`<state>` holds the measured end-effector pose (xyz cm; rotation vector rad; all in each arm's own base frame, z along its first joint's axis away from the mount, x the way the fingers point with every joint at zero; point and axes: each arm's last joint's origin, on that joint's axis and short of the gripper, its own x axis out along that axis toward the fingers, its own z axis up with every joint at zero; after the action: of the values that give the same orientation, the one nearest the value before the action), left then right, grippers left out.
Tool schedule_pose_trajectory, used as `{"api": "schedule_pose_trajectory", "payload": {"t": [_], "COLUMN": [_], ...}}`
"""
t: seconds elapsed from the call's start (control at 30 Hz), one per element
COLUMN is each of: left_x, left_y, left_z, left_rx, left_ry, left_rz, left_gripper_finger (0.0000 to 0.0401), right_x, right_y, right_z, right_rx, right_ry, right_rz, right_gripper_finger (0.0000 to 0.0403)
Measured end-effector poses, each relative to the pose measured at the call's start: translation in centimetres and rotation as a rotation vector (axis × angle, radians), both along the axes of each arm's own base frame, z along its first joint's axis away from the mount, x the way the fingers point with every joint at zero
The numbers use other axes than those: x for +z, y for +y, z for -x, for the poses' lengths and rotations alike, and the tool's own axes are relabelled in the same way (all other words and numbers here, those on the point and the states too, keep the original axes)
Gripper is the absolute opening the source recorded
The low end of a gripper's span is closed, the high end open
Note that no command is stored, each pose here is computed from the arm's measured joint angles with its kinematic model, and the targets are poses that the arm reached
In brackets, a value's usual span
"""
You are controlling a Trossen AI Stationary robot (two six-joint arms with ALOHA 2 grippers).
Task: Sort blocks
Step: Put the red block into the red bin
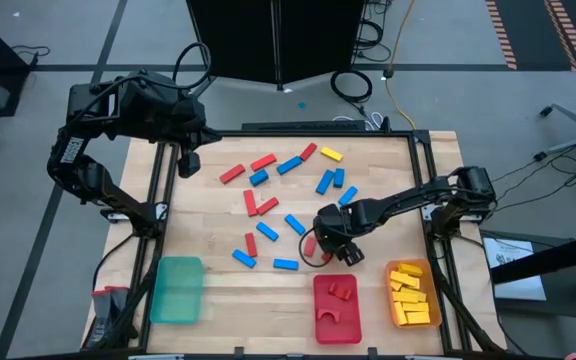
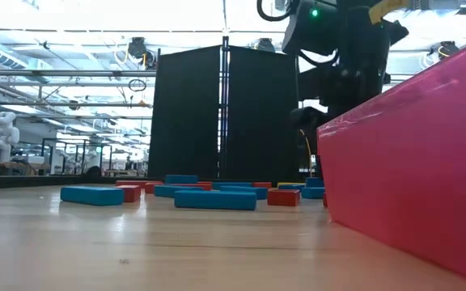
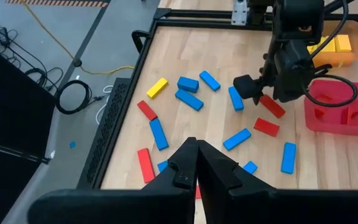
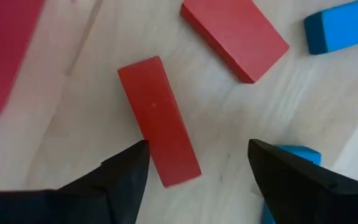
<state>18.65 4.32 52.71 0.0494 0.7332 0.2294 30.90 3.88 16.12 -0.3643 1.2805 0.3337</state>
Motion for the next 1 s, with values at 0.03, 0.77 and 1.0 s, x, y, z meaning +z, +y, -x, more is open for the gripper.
{"api": "schedule_pose_trajectory", "payload": {"t": [0.03, 0.77, 1.0], "left_x": [0.0, 0.0, 0.0], "left_y": [0.0, 0.0, 0.0], "left_z": [0.0, 0.0, 0.0], "left_rx": [0.001, 0.004, -0.003], "left_ry": [0.0, 0.001, 0.003], "left_rz": [-0.001, -0.003, -0.011], "left_gripper_finger": [0.0015, 0.0015, 0.0015], "right_x": [-0.2, -2.7, 2.7], "right_y": [0.1, 0.8, 0.6], "right_z": [0.1, -0.3, -1.2], "right_rx": [-0.001, -0.113, -0.184], "right_ry": [-0.006, 0.043, -0.041], "right_rz": [-0.003, -0.04, -0.015], "right_gripper_finger": [0.0269, 0.0081, 0.0081]}}
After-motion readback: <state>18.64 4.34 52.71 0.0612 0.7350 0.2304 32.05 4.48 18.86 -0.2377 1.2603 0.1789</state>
